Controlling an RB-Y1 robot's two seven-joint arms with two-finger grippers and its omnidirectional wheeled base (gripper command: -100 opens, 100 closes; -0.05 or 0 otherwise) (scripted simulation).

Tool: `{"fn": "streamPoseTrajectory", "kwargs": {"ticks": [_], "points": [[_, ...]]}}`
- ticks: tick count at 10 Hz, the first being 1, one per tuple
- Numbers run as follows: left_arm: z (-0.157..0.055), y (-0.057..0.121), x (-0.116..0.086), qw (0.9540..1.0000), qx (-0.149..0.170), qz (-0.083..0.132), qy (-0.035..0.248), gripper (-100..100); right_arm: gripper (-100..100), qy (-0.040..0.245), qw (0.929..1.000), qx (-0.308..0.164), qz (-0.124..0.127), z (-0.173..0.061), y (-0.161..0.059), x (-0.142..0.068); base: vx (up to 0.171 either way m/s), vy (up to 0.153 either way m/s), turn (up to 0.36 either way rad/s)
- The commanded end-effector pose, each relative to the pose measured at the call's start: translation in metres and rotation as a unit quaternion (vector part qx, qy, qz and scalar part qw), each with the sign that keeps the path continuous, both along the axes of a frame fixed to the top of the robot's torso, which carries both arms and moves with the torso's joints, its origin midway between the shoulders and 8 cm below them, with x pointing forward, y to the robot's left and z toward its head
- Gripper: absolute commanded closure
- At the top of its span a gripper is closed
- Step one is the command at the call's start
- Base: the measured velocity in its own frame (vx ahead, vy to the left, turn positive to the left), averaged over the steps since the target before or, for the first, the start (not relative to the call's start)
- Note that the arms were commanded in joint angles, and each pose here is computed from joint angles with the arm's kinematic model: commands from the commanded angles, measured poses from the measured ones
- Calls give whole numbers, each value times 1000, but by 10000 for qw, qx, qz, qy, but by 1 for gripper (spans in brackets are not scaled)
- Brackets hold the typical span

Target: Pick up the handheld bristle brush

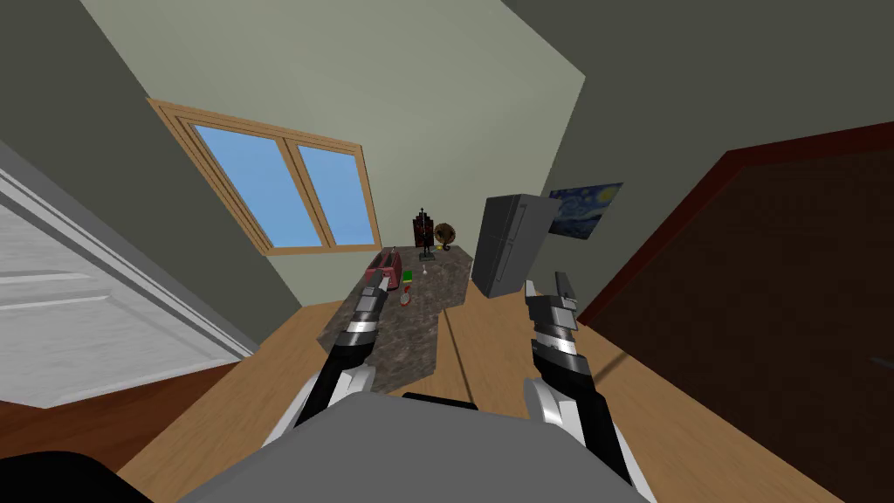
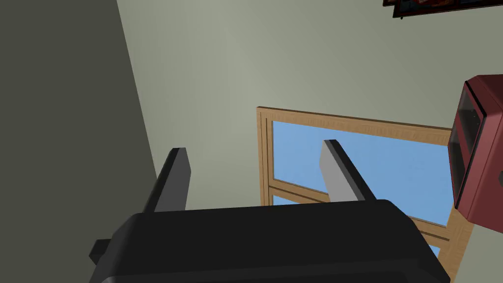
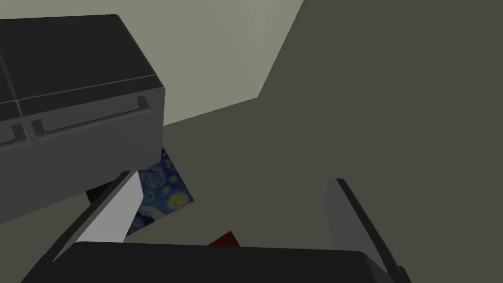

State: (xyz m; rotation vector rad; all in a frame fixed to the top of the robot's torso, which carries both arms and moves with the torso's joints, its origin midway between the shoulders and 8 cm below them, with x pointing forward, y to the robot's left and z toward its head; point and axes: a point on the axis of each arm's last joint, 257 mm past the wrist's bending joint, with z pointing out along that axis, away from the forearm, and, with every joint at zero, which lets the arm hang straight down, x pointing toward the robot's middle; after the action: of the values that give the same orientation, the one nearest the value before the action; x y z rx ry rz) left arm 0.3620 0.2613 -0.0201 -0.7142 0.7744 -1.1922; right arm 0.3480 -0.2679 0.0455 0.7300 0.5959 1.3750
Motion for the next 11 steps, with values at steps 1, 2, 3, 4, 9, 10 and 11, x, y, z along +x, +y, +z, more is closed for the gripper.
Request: {"fn": "streamPoseTrajectory", "kwargs": {"ticks": [1,2,3,4,9,10,11], "points": [[-3,-3,-2,9999,67,-88,46,-100,0,0,10000,0,0,0,0,0,-30,13,-70],[-6,-5,-4,9998,104,-160,91,-100,0,0,10000,0,0,0,0,0,-64,26,-135],[-11,-7,-6,9995,130,-243,150,-100,0,-1,10000,0,0,0,0,0,-95,33,-148],[-17,-10,-9,9991,144,-334,224,-100,0,-1,10000,0,1,0,0,0,-136,32,-194],[-66,-20,-33,9927,20,-854,849,-100,0,-1,10000,0,1,0,0,0,-191,43,-241],[-68,-20,-34,9923,53,-871,883,-100,0,-1,10000,0,1,0,0,0,-135,-25,-72],[-82,-21,-41,9894,-2,-974,1077,-100,0,0,10000,0,0,0,0,0,-103,-47,-202]]}}
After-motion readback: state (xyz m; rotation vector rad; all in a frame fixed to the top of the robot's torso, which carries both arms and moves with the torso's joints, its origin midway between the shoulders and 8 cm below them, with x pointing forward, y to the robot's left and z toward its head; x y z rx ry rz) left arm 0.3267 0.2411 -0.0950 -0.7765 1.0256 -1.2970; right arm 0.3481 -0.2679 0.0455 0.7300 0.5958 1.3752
